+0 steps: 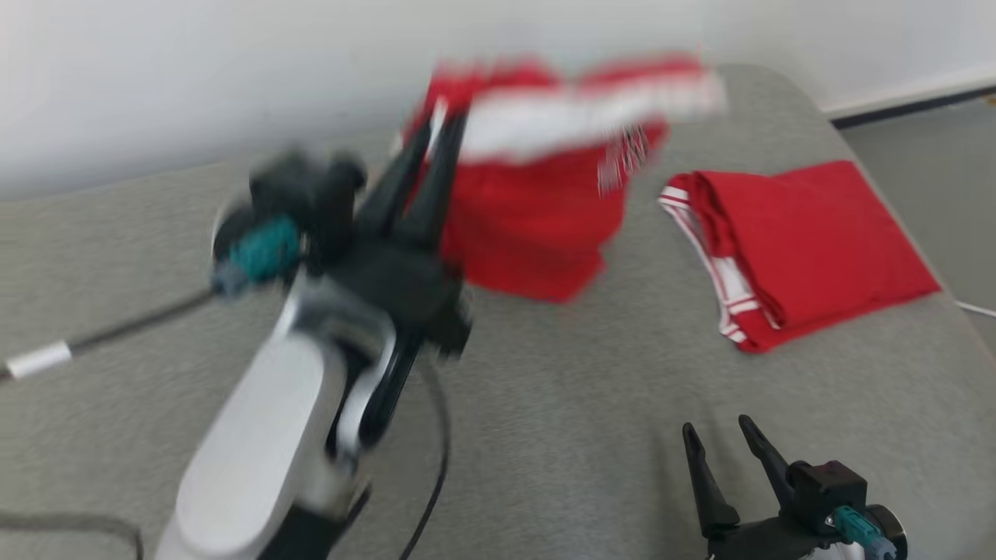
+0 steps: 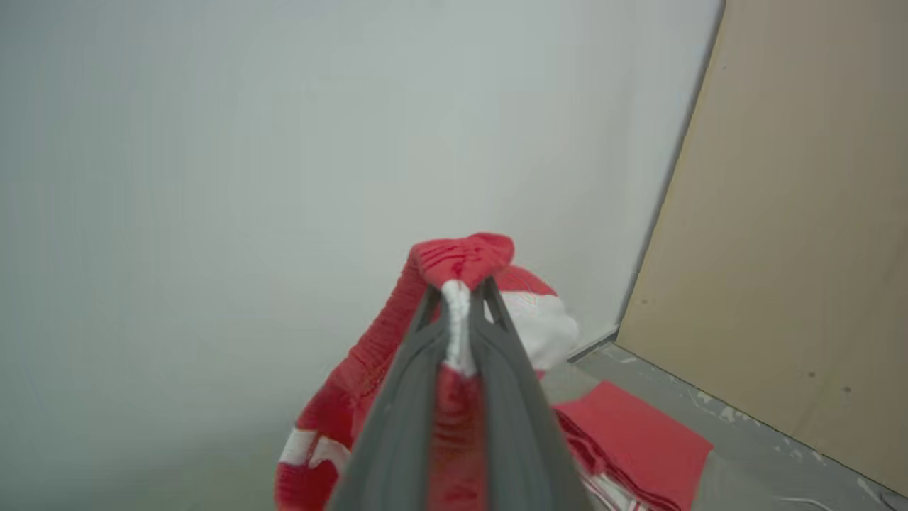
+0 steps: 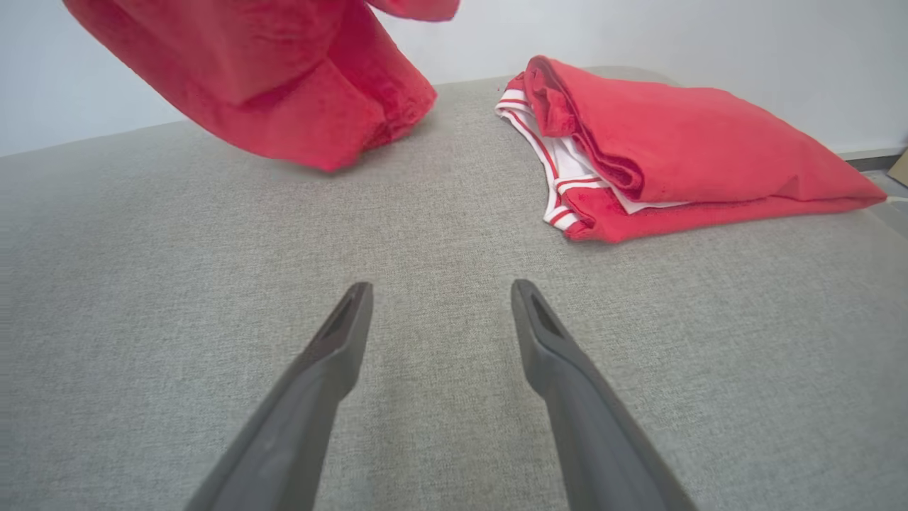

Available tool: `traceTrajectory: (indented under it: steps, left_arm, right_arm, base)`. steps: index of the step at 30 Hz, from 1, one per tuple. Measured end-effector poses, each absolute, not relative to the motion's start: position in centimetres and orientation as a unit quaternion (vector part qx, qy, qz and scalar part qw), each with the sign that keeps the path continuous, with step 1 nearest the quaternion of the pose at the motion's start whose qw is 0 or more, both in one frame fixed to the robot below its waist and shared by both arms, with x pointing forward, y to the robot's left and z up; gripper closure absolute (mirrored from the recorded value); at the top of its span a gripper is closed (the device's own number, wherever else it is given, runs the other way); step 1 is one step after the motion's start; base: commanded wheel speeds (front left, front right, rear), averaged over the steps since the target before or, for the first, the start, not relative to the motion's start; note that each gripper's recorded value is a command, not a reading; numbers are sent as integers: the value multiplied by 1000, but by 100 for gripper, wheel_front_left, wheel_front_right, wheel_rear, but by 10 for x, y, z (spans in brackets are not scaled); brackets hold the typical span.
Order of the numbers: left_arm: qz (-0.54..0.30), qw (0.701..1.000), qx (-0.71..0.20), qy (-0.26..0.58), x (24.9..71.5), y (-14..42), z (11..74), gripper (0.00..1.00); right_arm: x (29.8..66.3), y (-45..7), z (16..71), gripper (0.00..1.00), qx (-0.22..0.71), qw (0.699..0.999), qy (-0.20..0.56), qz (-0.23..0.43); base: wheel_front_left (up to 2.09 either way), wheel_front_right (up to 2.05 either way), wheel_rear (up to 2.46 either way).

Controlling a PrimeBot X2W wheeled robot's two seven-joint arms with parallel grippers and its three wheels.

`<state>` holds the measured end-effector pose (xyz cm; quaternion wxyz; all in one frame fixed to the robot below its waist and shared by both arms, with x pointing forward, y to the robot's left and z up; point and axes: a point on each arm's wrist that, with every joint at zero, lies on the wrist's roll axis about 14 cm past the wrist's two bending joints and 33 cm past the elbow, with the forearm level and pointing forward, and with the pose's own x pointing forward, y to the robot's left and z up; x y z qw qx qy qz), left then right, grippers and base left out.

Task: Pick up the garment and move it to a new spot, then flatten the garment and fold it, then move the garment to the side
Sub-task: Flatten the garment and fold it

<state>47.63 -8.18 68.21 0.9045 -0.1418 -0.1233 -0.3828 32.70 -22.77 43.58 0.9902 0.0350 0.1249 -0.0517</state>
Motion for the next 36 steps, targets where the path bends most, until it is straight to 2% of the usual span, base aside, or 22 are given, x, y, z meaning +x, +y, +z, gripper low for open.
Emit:
traceTrajectory:
  steps: [4,8,11,16,17,18,26,31,36]
  left_arm:
    - [-319,939,-126,-1,473,-34,591,100]
    - [-246,956,-126,102,458,18,514,100]
    - [-185,962,-129,155,444,58,471,100]
    - [-146,962,-150,176,426,81,445,100]
    - [-149,961,-153,178,422,81,441,65]
    - [-152,958,-157,187,417,80,435,0]
    - [-156,947,-172,221,392,100,414,0]
    - [-130,958,-147,209,397,132,417,0]
    - [-168,954,-111,220,401,115,415,0]
  right_arm:
    - [340,-208,438,0,36,992,123,-17]
    - [351,-189,439,0,36,992,122,13]
    - [359,-175,440,0,35,991,121,37]
    - [362,-167,443,0,34,991,117,51]
    - [362,-167,443,0,34,991,117,51]
    - [362,-167,444,0,33,991,116,51]
    - [363,-171,447,0,30,992,112,49]
    - [361,-168,445,0,31,991,116,53]
    - [361,-167,444,0,31,991,117,53]
  base:
    - [0,0,0]
    - [0,0,0]
    - [0,0,0]
    - [0,0,0]
    - [0,0,0]
    - [0,0,0]
    - [0,0,0]
    - [0,0,0]
    - [0,0,0]
